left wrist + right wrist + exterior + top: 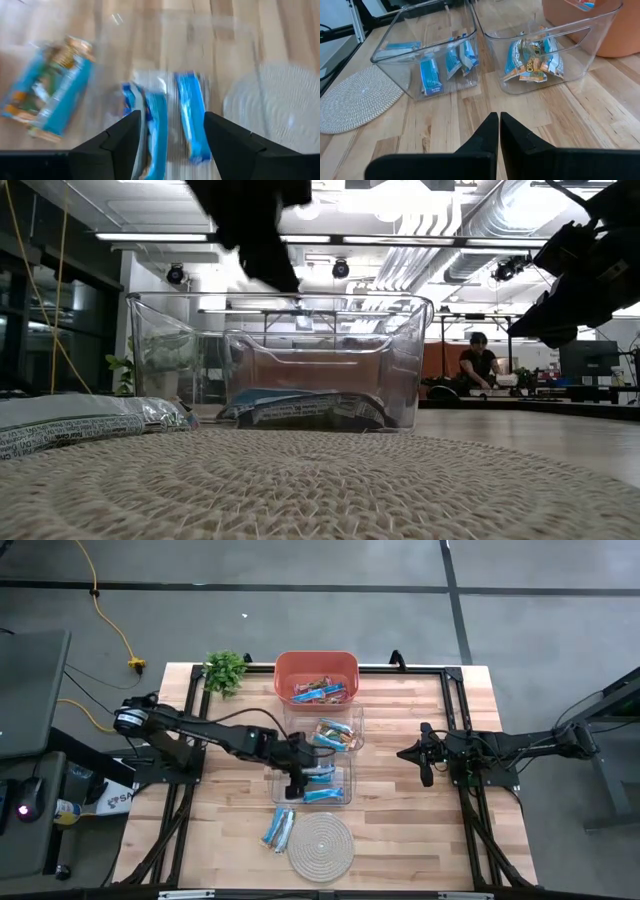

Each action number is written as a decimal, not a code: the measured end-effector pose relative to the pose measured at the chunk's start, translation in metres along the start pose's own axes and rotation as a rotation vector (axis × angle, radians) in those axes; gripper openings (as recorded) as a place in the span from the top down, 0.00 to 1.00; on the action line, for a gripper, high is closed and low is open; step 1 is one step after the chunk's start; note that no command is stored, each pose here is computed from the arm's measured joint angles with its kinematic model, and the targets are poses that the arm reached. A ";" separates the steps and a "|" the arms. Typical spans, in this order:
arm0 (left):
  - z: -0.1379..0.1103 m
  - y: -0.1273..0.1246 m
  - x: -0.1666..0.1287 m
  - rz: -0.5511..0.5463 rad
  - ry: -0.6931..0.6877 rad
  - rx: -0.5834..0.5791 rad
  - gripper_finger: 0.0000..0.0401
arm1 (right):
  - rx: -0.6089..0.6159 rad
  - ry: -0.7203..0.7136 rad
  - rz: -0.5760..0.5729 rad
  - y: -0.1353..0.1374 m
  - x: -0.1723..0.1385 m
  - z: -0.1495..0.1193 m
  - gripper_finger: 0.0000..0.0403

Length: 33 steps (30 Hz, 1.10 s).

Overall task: Pick and place Granola Bars by type
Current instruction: Put the yellow granola bar into the top transparent bin

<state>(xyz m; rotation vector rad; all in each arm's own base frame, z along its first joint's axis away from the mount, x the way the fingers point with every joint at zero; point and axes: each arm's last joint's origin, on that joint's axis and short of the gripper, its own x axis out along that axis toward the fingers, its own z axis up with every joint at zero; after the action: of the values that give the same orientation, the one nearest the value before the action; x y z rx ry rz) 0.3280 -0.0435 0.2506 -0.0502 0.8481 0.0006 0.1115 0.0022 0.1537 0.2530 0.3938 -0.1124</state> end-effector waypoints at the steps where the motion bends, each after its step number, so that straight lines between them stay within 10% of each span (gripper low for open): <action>1: 0.007 0.000 -0.007 0.017 -0.016 -0.026 0.48 | 0.000 0.000 0.001 0.000 0.000 0.000 1.00; 10: 0.046 -0.003 -0.086 0.094 -0.114 -0.265 0.56 | -0.001 0.006 -0.002 0.000 0.001 0.000 1.00; 21: -0.010 -0.024 -0.190 0.300 -0.097 -0.549 0.62 | 0.000 0.003 -0.001 0.000 0.001 0.000 1.00; 33: -0.094 -0.062 -0.157 0.351 -0.064 -0.926 0.62 | -0.001 0.006 -0.001 0.000 0.002 0.000 1.00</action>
<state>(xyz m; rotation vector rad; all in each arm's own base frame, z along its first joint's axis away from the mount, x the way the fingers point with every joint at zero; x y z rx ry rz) 0.1553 -0.1066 0.3090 -0.7648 0.7234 0.7221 0.1130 0.0023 0.1532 0.2525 0.3994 -0.1127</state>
